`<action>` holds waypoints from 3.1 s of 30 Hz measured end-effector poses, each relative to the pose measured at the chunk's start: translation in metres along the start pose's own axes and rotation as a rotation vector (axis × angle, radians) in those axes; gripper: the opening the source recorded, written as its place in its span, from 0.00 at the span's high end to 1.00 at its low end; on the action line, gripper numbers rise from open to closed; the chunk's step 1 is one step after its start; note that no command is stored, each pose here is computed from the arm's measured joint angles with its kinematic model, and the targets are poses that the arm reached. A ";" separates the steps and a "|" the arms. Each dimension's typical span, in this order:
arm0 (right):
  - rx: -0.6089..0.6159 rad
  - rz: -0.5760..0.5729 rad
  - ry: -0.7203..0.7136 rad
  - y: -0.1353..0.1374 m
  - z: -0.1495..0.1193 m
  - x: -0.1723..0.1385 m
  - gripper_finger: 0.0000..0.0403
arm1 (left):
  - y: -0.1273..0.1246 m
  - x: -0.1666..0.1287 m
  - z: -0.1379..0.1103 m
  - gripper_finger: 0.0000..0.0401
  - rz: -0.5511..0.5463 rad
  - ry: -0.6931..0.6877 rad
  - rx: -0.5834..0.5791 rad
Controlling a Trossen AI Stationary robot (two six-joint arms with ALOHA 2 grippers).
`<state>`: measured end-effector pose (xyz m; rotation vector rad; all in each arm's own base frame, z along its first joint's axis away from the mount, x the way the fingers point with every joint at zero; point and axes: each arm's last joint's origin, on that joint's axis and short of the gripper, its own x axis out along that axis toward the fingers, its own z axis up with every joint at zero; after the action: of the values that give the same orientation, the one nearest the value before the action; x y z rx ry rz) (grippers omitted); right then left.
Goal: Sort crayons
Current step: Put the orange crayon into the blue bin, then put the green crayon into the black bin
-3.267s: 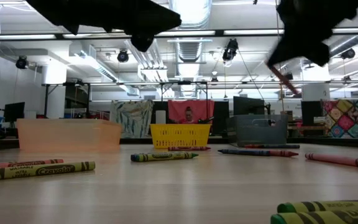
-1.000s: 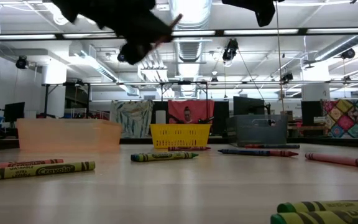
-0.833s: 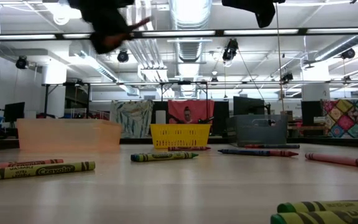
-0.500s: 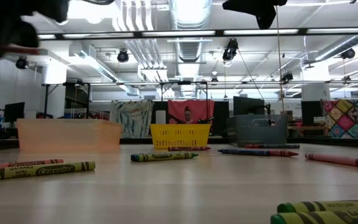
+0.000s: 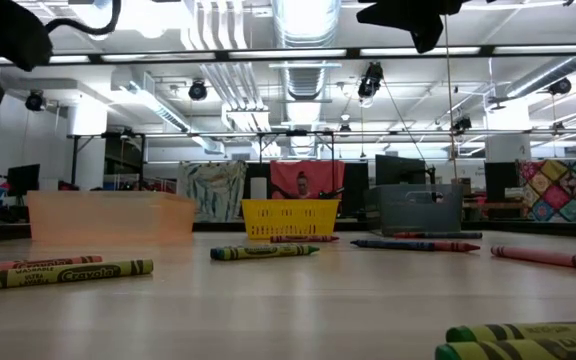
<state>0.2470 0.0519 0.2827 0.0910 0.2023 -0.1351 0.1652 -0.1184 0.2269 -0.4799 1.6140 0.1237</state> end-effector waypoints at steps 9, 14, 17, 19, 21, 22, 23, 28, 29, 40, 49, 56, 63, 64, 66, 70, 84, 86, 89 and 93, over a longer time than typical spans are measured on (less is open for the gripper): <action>-0.005 -0.002 0.010 0.000 -0.001 0.000 0.65 | -0.001 0.016 0.005 0.90 0.097 0.079 -0.003; -0.009 -0.003 0.020 0.000 -0.002 0.000 0.64 | -0.002 0.024 0.007 0.86 0.137 0.107 -0.008; -0.010 -0.004 0.022 0.000 -0.002 0.000 0.65 | -0.002 0.027 0.008 0.85 0.148 0.117 -0.008; -0.011 -0.004 0.024 0.000 -0.002 0.000 0.65 | -0.002 0.027 0.008 0.85 0.148 0.121 -0.007; -0.011 -0.004 0.023 0.000 -0.002 0.000 0.65 | -0.004 0.026 0.008 0.85 0.141 0.117 0.002; -0.011 -0.004 0.023 0.000 -0.002 0.000 0.65 | -0.004 0.024 0.008 0.85 0.135 0.112 0.008; -0.011 -0.004 0.024 0.000 -0.002 0.000 0.65 | -0.005 0.022 0.009 0.85 0.129 0.104 0.017; 0.010 -0.006 0.033 0.000 -0.004 0.001 0.65 | -0.012 0.008 0.013 0.86 0.127 -0.004 0.079; 0.010 -0.006 0.036 0.000 -0.004 0.001 0.65 | -0.014 0.004 0.015 0.87 0.130 -0.035 0.094; 0.054 -0.074 0.134 -0.008 -0.010 0.020 0.69 | -0.022 -0.024 0.044 0.90 0.202 -0.445 0.292; -0.003 -0.144 0.368 -0.007 -0.006 0.038 0.69 | -0.013 -0.037 0.078 0.90 0.347 -0.721 0.358; -0.061 -0.182 0.544 -0.005 -0.002 0.043 0.70 | -0.005 -0.027 0.105 0.90 0.314 -0.926 0.397; -0.055 -0.223 0.680 -0.009 -0.008 0.032 0.70 | 0.009 -0.004 0.115 0.90 0.254 -1.064 0.339; -0.059 -0.226 0.691 -0.010 -0.010 0.030 0.69 | 0.010 -0.001 0.115 0.90 0.239 -1.088 0.328; -0.057 -0.230 0.703 -0.011 -0.014 0.027 0.69 | 0.012 0.004 0.115 0.90 0.211 -1.131 0.315; -0.035 -0.244 0.722 -0.012 -0.023 0.026 0.68 | 0.016 0.012 0.114 0.88 0.163 -1.203 0.295; 0.013 -0.232 0.644 -0.012 -0.038 0.033 0.68 | 0.017 0.042 0.124 0.72 0.103 -1.265 0.249; 0.014 -0.231 0.643 -0.012 -0.038 0.033 0.67 | 0.014 0.048 0.130 0.71 0.112 -1.246 0.249; 0.020 -0.227 0.627 -0.012 -0.037 0.034 0.66 | 0.010 0.057 0.138 0.70 0.123 -1.220 0.247; 0.019 -0.223 0.619 -0.012 -0.036 0.034 0.65 | 0.005 0.065 0.146 0.70 0.118 -1.184 0.264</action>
<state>0.2716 0.0400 0.2394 0.1274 0.8301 -0.3299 0.2967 -0.0763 0.1460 -0.0444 0.4756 0.2248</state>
